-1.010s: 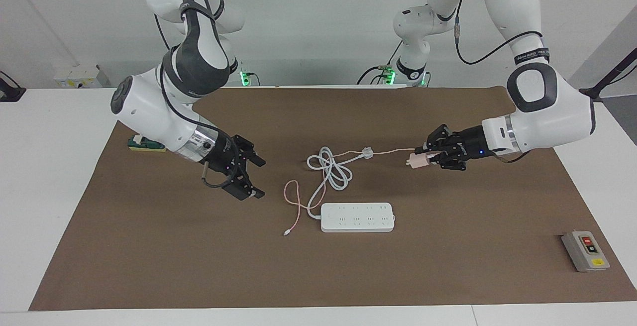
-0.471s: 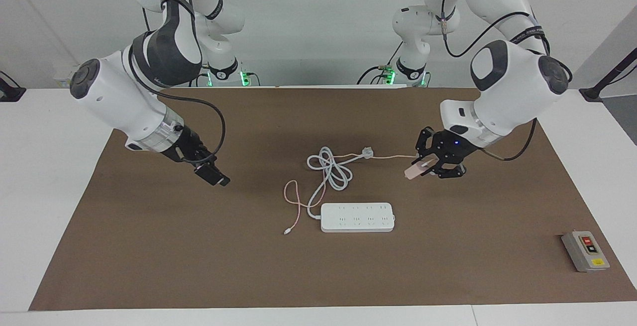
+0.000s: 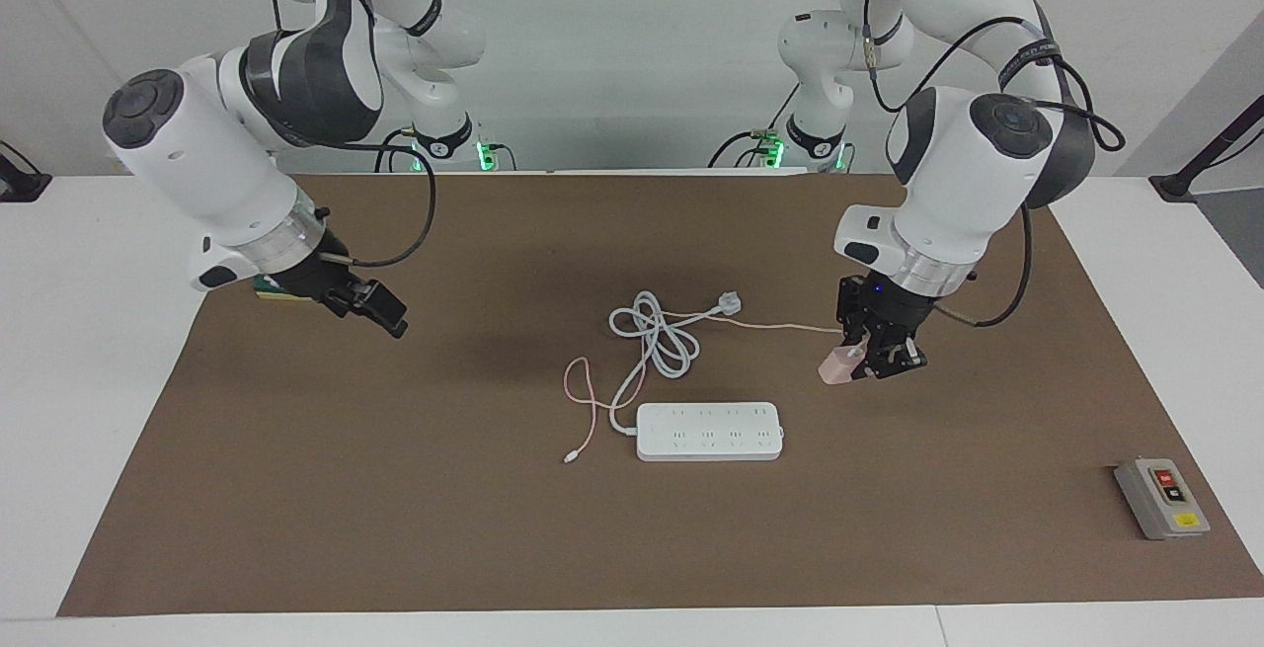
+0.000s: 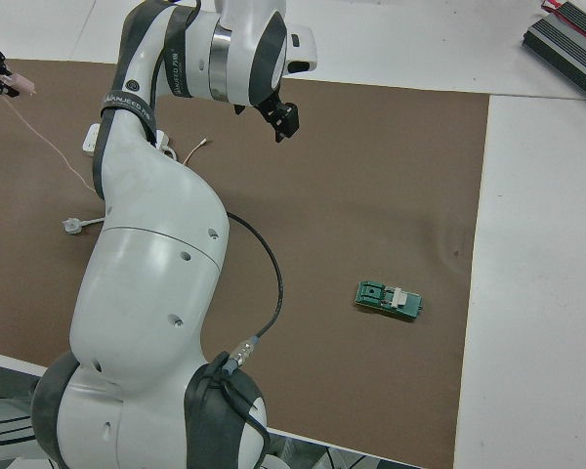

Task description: Plug charger into power strip

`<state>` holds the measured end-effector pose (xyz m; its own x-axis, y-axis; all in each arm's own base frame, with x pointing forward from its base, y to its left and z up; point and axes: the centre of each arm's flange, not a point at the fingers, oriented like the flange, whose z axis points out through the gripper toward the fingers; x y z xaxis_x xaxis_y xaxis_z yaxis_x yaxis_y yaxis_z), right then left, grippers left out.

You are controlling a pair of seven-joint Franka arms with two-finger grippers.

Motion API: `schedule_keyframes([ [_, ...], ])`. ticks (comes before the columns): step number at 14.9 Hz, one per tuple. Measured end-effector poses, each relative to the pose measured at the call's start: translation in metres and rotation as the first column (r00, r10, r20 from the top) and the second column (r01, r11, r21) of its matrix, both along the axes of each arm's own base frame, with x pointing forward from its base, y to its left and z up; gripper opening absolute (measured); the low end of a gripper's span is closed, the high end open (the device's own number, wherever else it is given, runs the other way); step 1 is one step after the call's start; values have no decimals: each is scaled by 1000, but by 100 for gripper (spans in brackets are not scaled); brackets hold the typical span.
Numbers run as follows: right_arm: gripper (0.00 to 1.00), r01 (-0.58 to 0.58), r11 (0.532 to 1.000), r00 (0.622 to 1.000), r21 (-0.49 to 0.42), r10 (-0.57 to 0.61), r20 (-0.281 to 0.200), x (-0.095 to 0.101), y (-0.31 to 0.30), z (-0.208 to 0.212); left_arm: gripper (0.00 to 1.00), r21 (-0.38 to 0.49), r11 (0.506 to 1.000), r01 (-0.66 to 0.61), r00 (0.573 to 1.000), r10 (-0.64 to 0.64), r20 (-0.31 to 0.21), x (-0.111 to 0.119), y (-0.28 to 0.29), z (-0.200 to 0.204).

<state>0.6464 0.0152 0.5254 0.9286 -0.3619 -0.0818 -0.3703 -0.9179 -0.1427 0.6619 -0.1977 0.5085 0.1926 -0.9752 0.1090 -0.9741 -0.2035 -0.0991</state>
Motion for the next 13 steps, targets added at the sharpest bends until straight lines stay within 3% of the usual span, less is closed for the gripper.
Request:
schedule_keyframes([
  [4,100,-229,970,972,-83,232,39,-20,-35,32,29,24,1000,20,999,-20,-28,-3,-5,-20],
  [7,100,-307,945,948,-116,314,48,-50,-35,60,29,22,998,50,998,-50,-29,-3,-23,-36],
  [10,100,-348,931,936,-111,352,21,-81,-37,78,29,72,991,115,993,-113,-39,-7,-53,-61],
  [13,100,-376,921,926,-101,376,-20,-99,-43,85,29,85,986,143,989,-139,-43,-7,-67,-82],
])
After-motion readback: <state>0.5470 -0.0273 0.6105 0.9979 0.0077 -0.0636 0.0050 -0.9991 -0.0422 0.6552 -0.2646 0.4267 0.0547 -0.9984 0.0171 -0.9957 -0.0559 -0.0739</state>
